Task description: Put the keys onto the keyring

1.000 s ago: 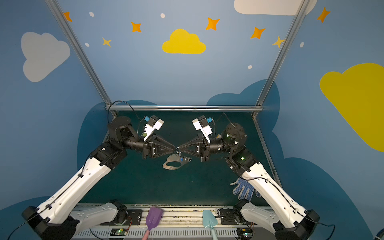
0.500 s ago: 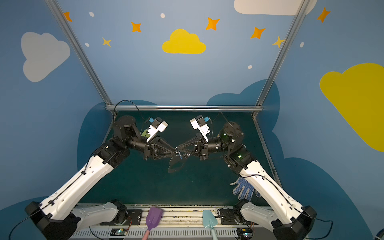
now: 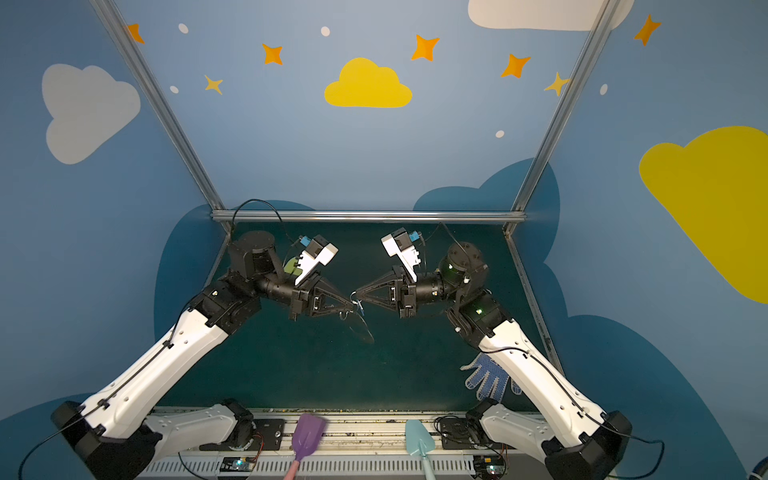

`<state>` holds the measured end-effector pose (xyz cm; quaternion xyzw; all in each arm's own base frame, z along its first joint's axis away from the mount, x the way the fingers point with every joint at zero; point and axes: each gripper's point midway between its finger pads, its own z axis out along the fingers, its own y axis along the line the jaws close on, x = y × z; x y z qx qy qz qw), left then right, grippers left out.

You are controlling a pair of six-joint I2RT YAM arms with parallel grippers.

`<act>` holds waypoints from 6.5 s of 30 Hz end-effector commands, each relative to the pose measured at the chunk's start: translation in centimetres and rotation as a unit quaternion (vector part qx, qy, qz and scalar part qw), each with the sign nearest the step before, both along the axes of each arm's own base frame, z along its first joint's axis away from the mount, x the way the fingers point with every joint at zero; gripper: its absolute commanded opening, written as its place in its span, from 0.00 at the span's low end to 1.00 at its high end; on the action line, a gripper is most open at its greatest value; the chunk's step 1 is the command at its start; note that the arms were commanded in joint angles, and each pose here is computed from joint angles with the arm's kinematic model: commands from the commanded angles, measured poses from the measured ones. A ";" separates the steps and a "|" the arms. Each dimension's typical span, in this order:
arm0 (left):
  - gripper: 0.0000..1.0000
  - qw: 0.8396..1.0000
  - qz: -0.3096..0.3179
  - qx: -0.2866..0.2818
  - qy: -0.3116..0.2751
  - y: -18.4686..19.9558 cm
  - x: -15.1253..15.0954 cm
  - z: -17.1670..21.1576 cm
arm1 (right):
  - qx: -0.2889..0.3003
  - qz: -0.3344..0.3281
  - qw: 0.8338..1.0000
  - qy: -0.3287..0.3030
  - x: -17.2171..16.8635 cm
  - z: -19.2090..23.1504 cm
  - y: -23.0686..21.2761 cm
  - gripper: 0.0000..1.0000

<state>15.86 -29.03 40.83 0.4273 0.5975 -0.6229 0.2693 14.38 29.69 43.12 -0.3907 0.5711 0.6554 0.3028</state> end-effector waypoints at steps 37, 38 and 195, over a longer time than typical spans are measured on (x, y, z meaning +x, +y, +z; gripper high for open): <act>0.03 0.987 0.136 -0.042 -0.069 1.8 2.3 2.3 | -0.027 -0.132 0.989 -0.065 2.1 1.6 -1.0 0.42; 0.03 0.987 0.138 -0.042 -0.070 1.8 2.3 2.3 | -0.032 -0.135 0.989 -0.053 2.5 1.5 -0.8 0.41; 0.03 0.979 0.167 0.060 -0.103 1.8 2.3 -1.7 | -0.206 -0.107 0.954 -0.191 0.7 -4.6 0.8 0.31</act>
